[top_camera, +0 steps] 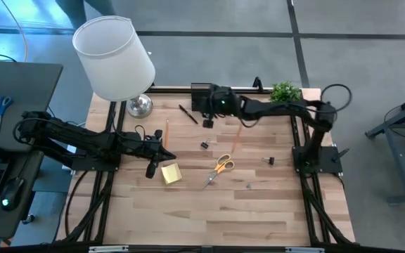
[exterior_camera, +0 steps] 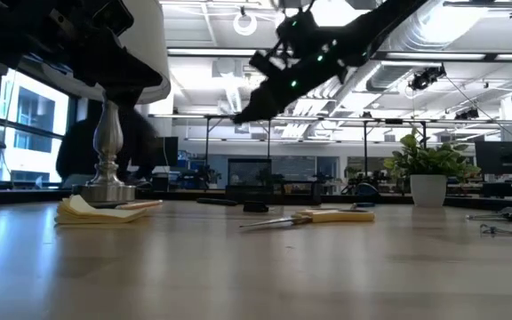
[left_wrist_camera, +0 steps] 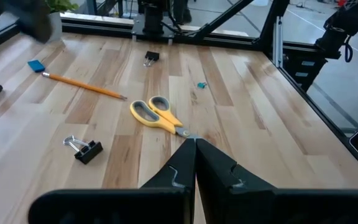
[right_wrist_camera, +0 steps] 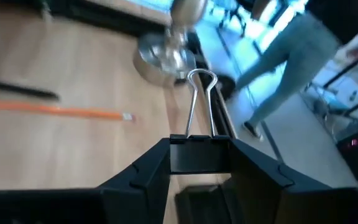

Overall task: Pick and place office supplies into organizer
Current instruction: Put the middle black binder clip into the desk organizer

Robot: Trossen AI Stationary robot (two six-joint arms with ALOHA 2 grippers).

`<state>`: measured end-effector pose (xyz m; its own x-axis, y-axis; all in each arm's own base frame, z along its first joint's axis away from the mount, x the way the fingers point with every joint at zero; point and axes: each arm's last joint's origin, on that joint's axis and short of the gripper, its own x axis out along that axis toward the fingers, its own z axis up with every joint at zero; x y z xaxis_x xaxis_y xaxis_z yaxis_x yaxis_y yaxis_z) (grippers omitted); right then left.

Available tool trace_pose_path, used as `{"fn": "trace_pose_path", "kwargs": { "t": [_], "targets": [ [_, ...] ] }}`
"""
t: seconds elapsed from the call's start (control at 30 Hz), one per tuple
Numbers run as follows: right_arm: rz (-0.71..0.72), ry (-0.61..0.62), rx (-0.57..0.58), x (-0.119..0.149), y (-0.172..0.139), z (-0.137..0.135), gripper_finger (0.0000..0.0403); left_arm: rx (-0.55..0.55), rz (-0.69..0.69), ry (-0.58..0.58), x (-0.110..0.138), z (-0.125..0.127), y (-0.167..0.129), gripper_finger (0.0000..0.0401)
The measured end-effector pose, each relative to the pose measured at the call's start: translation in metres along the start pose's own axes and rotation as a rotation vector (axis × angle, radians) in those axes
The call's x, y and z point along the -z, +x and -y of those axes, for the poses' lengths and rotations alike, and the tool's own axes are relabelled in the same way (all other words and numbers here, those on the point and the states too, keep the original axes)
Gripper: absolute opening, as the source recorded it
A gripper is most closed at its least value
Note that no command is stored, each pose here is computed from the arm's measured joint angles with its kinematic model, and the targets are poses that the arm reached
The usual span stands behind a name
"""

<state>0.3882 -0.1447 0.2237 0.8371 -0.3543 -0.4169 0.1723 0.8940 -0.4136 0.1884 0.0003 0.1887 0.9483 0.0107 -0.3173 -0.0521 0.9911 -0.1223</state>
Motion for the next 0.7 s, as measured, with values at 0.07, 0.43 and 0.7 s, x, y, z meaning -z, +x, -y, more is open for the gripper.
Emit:
{"fn": "trace_pose_path", "kwargs": {
  "t": [0.07, 0.43, 0.7],
  "targets": [
    [-0.043, 0.008, 0.001, 0.008, 0.012, 0.005, 0.0146, 0.001, 0.000, -0.003, 0.000, 0.000, 0.000, 0.0001],
    [-0.254, 0.027, 0.055, 0.045, 0.048, 0.021, 0.0147, -0.001, 0.000, -0.003, 0.000, 0.000, 0.000, 0.0001],
    [-0.277, 0.035, 0.079, 0.048, 0.048, 0.024, 0.0160, -0.007, 0.001, -0.003, 0.000, 0.000, 0.000, 0.0001]
  ]
}}
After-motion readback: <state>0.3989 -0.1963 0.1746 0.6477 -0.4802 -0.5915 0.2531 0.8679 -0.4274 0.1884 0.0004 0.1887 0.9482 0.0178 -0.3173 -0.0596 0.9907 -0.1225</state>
